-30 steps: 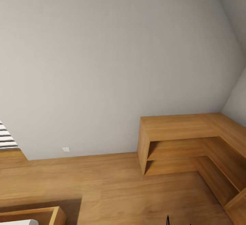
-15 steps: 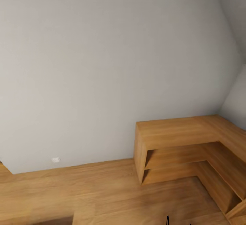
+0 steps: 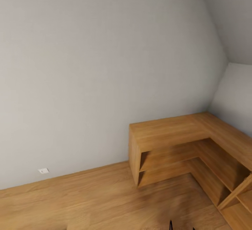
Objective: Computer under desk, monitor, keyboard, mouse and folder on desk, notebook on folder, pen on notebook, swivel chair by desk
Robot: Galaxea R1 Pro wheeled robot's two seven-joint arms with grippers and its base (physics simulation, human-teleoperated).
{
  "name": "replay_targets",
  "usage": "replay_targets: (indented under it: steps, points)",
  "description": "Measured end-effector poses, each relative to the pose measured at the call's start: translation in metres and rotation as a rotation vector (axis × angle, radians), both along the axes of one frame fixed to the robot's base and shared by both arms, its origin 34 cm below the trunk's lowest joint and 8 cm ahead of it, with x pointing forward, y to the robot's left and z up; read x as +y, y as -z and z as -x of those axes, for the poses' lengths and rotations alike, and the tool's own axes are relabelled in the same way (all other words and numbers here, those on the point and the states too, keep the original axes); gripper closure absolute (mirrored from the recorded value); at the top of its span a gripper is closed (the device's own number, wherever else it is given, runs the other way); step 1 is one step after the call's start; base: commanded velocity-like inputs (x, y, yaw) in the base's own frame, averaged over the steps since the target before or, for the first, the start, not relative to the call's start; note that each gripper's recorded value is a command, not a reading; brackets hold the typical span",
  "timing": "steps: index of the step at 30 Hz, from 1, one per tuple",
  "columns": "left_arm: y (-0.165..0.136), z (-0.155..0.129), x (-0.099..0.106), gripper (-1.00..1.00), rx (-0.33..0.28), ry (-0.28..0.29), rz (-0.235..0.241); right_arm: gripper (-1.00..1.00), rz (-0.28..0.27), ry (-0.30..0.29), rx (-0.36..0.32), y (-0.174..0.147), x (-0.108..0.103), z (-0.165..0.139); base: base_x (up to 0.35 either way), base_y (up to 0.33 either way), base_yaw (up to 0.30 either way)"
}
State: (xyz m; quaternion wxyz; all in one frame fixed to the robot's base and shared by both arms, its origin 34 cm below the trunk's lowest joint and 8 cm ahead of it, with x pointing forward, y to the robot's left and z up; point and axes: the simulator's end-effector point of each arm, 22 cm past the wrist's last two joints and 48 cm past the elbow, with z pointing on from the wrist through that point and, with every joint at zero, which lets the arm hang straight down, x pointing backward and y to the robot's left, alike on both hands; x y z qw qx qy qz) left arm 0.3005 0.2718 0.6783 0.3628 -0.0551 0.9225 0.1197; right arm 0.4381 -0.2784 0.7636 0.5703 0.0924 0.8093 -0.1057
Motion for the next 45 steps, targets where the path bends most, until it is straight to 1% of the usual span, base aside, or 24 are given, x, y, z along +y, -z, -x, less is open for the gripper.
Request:
replay_targets:
  steps: [30, 35, 45]
  points:
    - [0.0000, 0.0000, -0.0003, -1.00, -0.001, 0.000, 0.001, -1.00, -0.005, -0.003, 0.001, 0.0005, 0.0034, 0.0005, 0.003, 0.000, -0.296]
    - [-0.0002, 0.0001, -0.0003, -1.00, -0.001, 0.001, 0.001, -1.00, -0.006, -0.004, 0.001, 0.0003, 0.0038, 0.0005, 0.204, 0.000, -0.300]
    - [-0.0001, 0.0002, -0.0016, -1.00, 0.000, 0.002, 0.003, -1.00, -0.008, -0.009, 0.002, 0.0006, 0.0049, 0.0004, 0.306, 0.000, -0.300]
